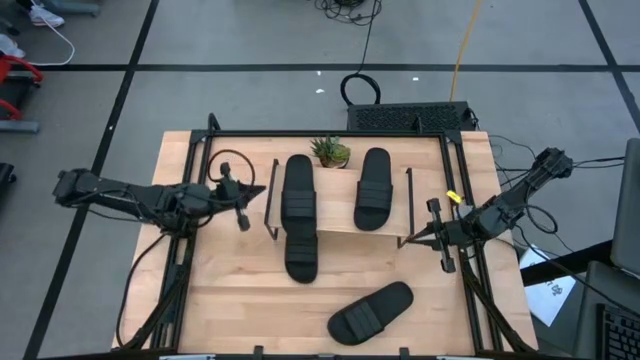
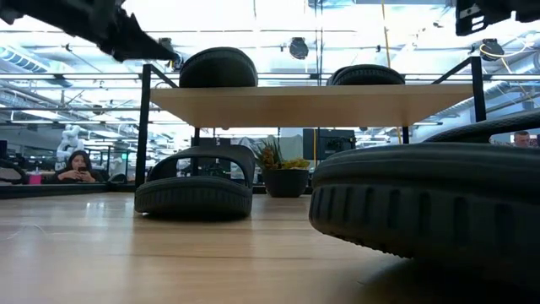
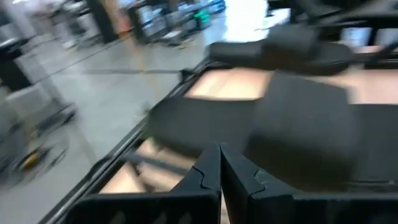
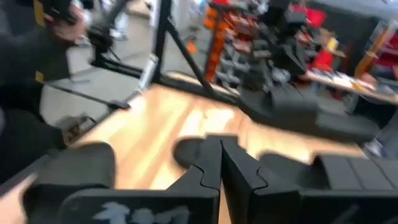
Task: Pick and place slides into the shelf
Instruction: Adjust the shelf
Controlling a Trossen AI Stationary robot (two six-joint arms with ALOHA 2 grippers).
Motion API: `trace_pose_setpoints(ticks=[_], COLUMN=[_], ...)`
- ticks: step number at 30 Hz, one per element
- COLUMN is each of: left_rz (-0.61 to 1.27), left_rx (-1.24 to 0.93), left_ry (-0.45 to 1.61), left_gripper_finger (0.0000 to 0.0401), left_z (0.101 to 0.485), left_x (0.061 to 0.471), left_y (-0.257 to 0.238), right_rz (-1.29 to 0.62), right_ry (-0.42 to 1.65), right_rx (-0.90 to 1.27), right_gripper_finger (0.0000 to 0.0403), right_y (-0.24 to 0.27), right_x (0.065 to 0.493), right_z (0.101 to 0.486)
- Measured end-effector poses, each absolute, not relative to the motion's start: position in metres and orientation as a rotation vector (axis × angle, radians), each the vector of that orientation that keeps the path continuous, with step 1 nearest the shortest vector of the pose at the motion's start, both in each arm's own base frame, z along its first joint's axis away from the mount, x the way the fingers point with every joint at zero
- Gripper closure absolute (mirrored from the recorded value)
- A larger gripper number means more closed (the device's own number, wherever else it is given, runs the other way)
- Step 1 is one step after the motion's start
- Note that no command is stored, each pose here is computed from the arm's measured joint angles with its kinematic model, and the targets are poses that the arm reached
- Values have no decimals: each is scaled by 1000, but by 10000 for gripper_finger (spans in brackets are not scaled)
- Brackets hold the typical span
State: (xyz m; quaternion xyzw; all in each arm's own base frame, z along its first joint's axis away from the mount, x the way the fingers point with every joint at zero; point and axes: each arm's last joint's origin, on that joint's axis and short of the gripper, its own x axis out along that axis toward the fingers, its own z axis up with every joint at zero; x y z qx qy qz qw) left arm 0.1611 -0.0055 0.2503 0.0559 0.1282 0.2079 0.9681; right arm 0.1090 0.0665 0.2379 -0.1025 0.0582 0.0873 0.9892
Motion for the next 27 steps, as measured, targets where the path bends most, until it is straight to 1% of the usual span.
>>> trace_pose_setpoints(ticks=[2, 4, 7, 12, 18, 27], left_rz=[494, 540, 542, 510, 339, 238], left_rx=[85, 64, 35, -23, -74, -73], left_ry=[266, 275, 305, 337, 330, 319], left_gripper_finger=[401, 401, 401, 401, 401, 401], left_z=[244, 236, 222, 206, 199, 200], left_x=[160, 158, 156, 154, 155, 156], left_y=[-3, -2, -2, -3, -11, -23], right_rz=[161, 186, 216, 214, 202, 179], right_ry=[155, 185, 228, 229, 284, 322], right_rx=[-211, -203, -183, -183, -190, -215], right_gripper_finger=[403, 403, 403, 403, 403, 403], right_y=[66, 66, 67, 67, 66, 64], right_x=[109, 108, 108, 107, 106, 105], right_z=[234, 231, 227, 226, 221, 217])
